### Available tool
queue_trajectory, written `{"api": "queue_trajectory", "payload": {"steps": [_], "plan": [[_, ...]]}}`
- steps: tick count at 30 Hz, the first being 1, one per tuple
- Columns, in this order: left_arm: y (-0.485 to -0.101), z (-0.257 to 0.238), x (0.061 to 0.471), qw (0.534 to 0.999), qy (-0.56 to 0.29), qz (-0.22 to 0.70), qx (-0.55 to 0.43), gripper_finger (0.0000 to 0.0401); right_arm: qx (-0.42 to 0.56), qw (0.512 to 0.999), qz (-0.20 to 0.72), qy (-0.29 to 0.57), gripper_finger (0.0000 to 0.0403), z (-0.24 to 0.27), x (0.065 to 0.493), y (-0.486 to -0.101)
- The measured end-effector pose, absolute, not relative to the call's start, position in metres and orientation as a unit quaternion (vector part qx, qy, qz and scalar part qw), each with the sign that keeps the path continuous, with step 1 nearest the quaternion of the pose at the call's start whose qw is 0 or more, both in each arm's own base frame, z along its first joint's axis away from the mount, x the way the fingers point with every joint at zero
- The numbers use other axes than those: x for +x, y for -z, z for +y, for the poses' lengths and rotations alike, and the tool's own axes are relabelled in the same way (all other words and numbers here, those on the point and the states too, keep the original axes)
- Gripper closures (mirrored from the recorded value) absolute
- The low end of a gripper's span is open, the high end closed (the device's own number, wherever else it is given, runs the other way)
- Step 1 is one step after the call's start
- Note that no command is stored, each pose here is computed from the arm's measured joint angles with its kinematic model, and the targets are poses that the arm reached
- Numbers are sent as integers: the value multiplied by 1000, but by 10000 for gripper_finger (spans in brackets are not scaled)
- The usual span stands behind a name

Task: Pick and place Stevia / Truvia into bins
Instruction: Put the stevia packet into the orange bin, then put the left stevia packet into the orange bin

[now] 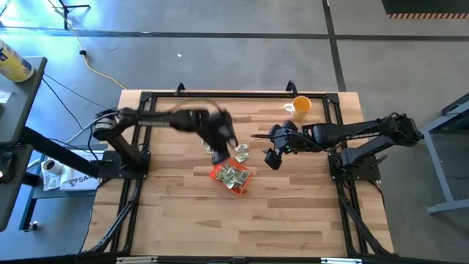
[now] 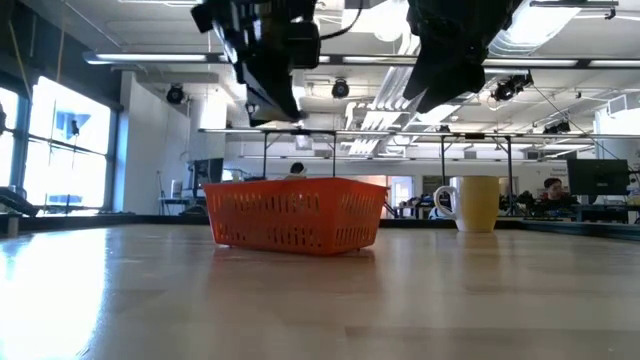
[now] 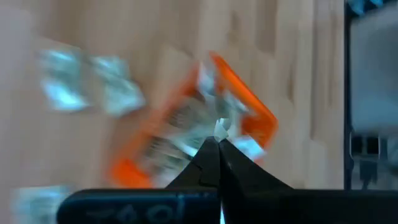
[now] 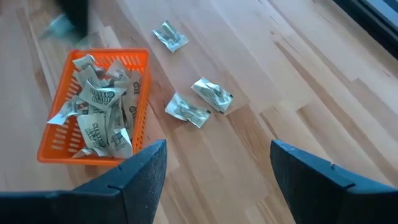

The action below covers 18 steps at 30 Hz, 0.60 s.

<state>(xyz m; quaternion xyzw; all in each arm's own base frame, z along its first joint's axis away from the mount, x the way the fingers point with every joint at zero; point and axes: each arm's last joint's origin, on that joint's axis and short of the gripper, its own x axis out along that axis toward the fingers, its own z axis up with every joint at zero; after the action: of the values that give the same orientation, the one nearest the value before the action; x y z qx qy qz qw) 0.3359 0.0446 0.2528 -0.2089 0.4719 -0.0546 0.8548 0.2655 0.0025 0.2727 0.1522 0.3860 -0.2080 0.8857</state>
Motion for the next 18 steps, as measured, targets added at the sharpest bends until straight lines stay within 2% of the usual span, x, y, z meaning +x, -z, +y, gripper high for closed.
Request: {"api": "queue_trajectory", "payload": {"steps": [3,8,14,18], "plan": [[-241,4,343,852,40,498,-158,340,148,887,387,206,128,3,265,-273],[-226,-27,351,858,-4,507,-84,247,149,888,393,188,128,4,266,-272],[-239,-11,334,828,-78,553,-54,142,139,889,398,180,128,4,265,-272],[-235,22,317,784,-118,608,-53,107,135,890,397,181,128,2,266,-272]]}}
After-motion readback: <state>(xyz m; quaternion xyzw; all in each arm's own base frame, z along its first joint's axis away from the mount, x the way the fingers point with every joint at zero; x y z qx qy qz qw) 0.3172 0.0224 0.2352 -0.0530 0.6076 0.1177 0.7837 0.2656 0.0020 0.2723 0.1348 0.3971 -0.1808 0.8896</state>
